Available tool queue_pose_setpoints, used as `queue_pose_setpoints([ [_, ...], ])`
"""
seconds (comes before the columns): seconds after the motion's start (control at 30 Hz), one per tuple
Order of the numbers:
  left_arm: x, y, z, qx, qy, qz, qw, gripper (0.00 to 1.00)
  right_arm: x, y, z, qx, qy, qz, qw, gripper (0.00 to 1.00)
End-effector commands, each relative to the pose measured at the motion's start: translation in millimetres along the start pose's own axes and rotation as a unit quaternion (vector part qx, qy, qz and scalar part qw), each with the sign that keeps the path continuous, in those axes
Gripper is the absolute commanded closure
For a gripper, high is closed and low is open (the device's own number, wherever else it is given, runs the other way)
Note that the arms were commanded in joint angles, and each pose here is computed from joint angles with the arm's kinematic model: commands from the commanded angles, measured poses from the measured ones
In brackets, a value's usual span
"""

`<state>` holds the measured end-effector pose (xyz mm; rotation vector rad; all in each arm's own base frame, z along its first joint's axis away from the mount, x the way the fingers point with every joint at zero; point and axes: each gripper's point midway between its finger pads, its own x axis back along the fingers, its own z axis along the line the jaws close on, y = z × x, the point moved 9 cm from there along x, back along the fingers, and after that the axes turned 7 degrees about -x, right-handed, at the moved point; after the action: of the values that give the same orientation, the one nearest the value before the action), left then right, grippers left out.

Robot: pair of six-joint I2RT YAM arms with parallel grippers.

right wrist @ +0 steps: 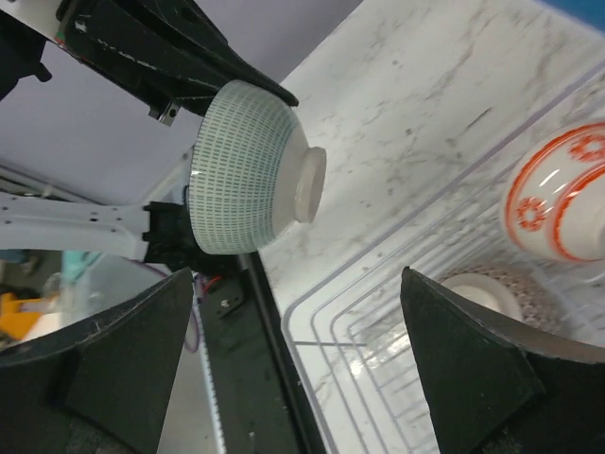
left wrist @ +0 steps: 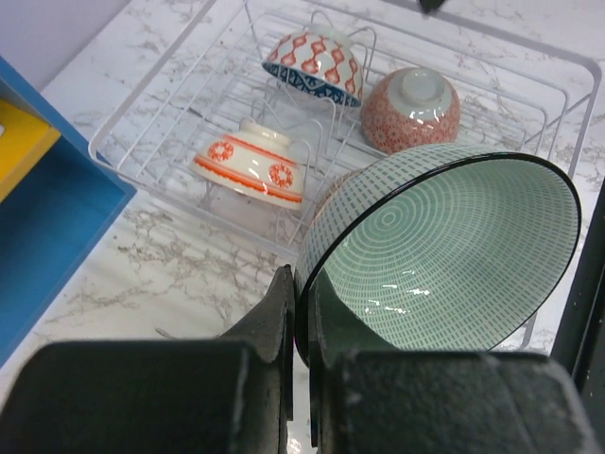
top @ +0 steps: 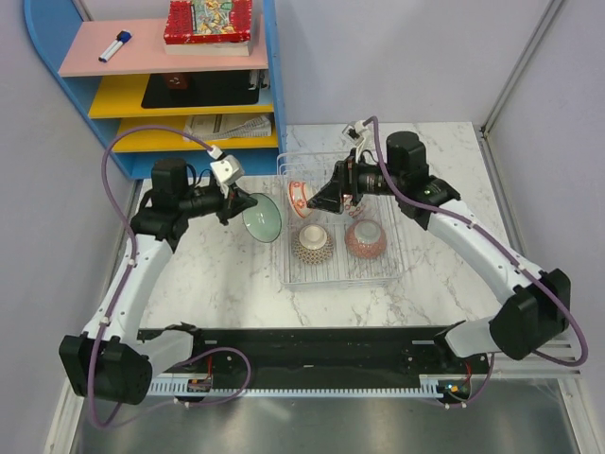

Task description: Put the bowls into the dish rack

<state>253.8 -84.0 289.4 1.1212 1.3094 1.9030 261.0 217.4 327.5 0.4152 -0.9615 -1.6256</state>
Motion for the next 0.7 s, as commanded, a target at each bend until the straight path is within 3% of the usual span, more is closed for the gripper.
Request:
queue_pose_setpoints([
  [0.0, -12.1, 34.8, 2.5, -0.032, 0.022, -0.054, 0.998, 0.98, -5.4, 0.5, 3.0, -0.092, 0.129, 0.029, 0.987, 0.02],
  [0.27, -34.3, 37.6, -6.2, -0.04, 0.015, -0.04, 0.998, 0.98, -8.7, -3.9, 0.3, -0.131, 0.169, 0.027, 0.976, 0.03],
  [0.67, -35.2, 55.4, -10.9, -0.05, 0.023, -0.061, 0.997, 0.98, -12.3, -14.1, -9.9, -0.127, 0.146, 0.022, 0.981, 0.02],
])
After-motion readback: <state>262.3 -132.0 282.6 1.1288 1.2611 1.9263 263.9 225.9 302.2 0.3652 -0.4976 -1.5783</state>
